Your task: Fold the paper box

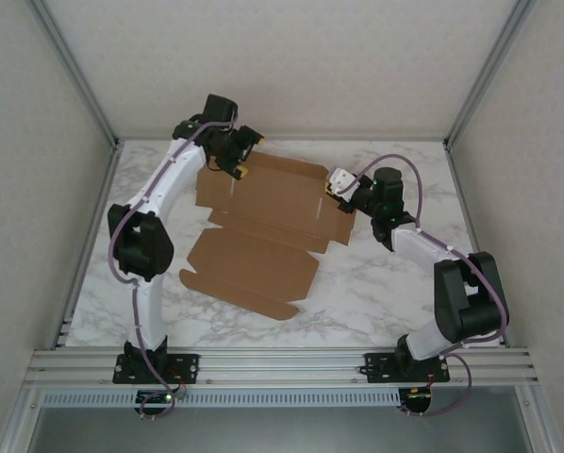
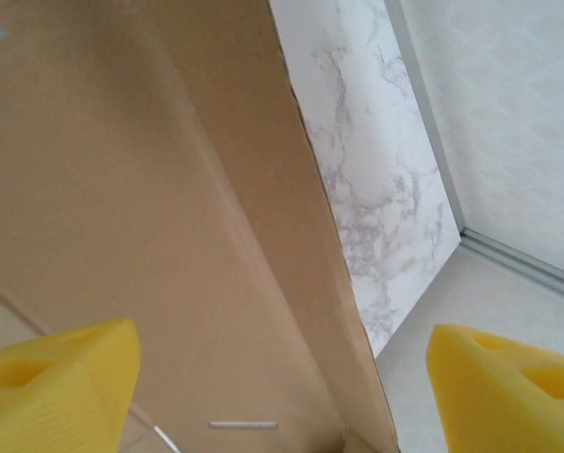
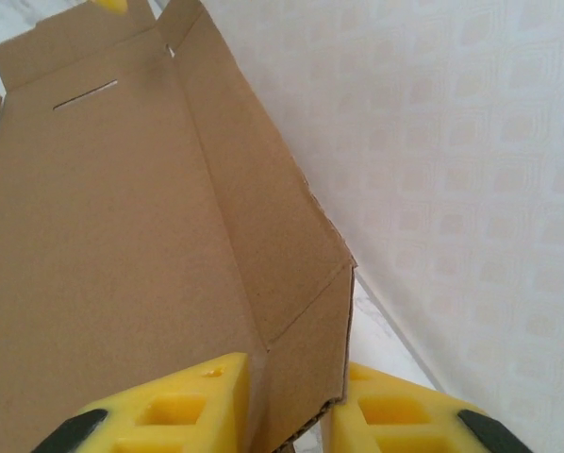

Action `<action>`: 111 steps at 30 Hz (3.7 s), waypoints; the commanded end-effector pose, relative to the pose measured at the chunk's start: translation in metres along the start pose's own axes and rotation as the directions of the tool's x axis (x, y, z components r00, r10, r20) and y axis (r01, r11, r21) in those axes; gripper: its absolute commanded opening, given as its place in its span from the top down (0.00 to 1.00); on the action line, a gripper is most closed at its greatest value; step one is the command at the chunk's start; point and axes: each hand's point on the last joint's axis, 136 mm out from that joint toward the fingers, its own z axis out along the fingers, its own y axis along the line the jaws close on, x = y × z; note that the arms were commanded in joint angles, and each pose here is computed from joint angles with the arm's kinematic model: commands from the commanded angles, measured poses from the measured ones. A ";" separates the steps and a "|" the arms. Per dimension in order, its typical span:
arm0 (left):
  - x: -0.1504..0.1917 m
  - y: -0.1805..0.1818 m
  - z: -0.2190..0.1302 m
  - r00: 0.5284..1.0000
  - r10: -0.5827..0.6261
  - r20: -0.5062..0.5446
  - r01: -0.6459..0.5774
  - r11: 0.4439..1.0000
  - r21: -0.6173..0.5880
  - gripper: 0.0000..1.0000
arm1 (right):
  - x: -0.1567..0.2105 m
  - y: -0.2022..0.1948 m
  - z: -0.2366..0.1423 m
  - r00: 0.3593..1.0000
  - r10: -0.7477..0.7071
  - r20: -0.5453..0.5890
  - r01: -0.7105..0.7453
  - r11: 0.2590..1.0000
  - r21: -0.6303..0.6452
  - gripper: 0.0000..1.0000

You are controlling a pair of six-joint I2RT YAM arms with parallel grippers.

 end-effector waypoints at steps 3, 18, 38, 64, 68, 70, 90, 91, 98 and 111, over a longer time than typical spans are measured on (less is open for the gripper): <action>0.004 -0.004 -0.006 0.999 0.037 -0.005 -0.037 0.999 0.020 0.20 | -0.024 -0.004 -0.007 0.983 -0.176 0.044 0.173 0.983 0.057 0.75; 0.014 -0.013 0.035 0.998 0.033 -0.053 -0.032 0.999 0.012 0.30 | -0.032 0.001 -0.008 0.966 -0.260 0.011 0.258 0.963 0.083 0.71; 0.005 0.012 0.073 0.998 0.036 -0.044 -0.039 0.997 -0.060 0.54 | -0.029 -0.001 -0.004 0.947 -0.320 -0.037 0.322 0.940 0.111 0.70; 0.000 -0.036 0.031 0.996 0.052 0.073 -0.076 0.927 0.368 1.00 | -0.089 -0.065 -0.040 0.708 0.706 -0.022 -0.688 0.696 0.205 0.76; -0.001 -0.040 0.009 0.995 0.015 0.095 -0.061 0.863 0.502 1.00 | -0.091 -0.059 -0.050 0.535 0.845 0.004 -0.829 0.524 0.197 0.86; -0.002 -0.040 -0.003 0.993 -0.001 0.118 -0.063 0.840 0.538 1.00 | -0.088 -0.050 -0.053 0.442 0.897 -0.023 -0.877 0.438 0.199 0.88; 0.007 0.020 -0.012 0.959 -0.200 0.203 0.059 0.836 0.545 1.00 | -0.041 0.013 0.000 -0.409 0.885 -0.220 -0.869 -0.304 0.391 0.51; 0.007 0.022 -0.012 0.958 -0.204 0.202 0.062 0.835 0.547 1.00 | -0.039 0.014 0.004 -0.430 0.877 -0.217 -0.859 -0.322 0.398 0.49; 0.006 0.023 -0.015 0.953 -0.223 0.206 0.077 0.835 0.544 1.00 | -0.023 0.022 0.024 -0.528 0.828 -0.188 -0.801 -0.412 0.433 0.46; 0.008 0.023 -0.009 0.955 -0.219 0.200 0.088 0.853 0.515 1.00 | -0.043 0.019 0.066 -0.634 0.739 -0.227 -0.771 -0.586 0.247 0.49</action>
